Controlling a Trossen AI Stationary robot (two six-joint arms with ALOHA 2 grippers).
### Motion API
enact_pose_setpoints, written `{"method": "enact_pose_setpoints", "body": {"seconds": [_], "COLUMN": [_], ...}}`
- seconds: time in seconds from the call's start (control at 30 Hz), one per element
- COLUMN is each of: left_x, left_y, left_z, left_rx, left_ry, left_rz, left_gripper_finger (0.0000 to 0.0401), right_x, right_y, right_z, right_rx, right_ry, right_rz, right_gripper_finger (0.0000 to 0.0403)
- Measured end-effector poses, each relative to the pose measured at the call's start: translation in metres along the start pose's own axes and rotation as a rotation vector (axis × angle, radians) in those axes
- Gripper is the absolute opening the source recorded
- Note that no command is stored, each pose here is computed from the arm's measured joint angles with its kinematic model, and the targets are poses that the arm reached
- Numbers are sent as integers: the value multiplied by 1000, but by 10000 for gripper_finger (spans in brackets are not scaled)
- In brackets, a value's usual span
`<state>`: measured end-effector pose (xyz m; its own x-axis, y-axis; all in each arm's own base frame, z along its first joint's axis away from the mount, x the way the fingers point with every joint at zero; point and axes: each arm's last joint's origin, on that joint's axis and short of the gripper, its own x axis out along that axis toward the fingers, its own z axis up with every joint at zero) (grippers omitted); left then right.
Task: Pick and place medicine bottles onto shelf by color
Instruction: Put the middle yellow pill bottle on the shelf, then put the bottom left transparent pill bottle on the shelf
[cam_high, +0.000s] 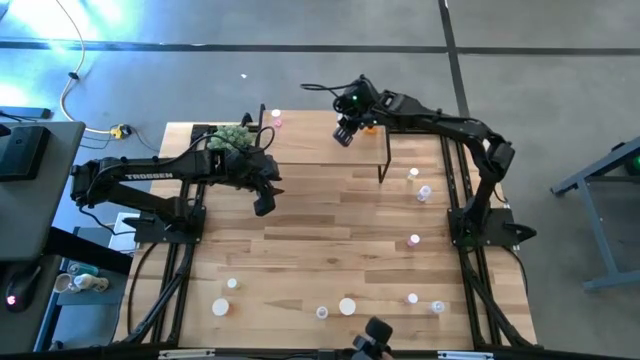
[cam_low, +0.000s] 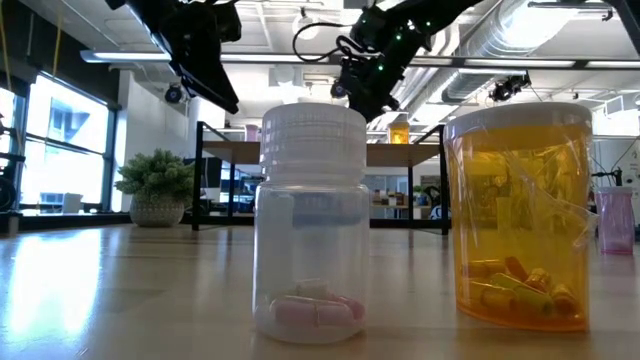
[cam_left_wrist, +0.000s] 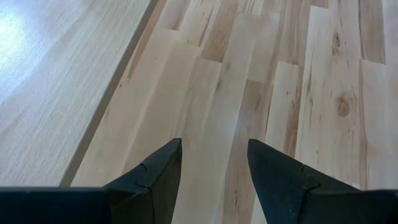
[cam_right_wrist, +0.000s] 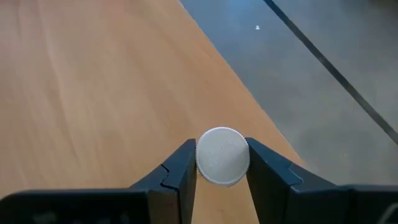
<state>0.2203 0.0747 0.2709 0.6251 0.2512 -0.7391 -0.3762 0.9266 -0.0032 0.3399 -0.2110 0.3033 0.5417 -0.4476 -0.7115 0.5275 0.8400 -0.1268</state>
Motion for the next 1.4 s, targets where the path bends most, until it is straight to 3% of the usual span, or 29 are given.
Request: {"method": "enact_pose_setpoints", "body": {"seconds": [0.77, 1.1, 1.4], "left_x": [0, 0, 0], "left_y": [0, 0, 0], "left_z": [0, 0, 0], "left_rx": [0, 0, 0], "left_ry": [0, 0, 0], "left_rz": [0, 0, 0], "left_gripper_finger": [175, 175, 175], "right_x": [3, 4, 0], "right_y": [3, 3, 2], "right_z": [-5, -3, -1], "right_rx": [-59, -63, -62], "right_ry": [20, -2, -21], "right_rz": [1, -1, -3], "right_gripper_finger": [109, 162, 169]}}
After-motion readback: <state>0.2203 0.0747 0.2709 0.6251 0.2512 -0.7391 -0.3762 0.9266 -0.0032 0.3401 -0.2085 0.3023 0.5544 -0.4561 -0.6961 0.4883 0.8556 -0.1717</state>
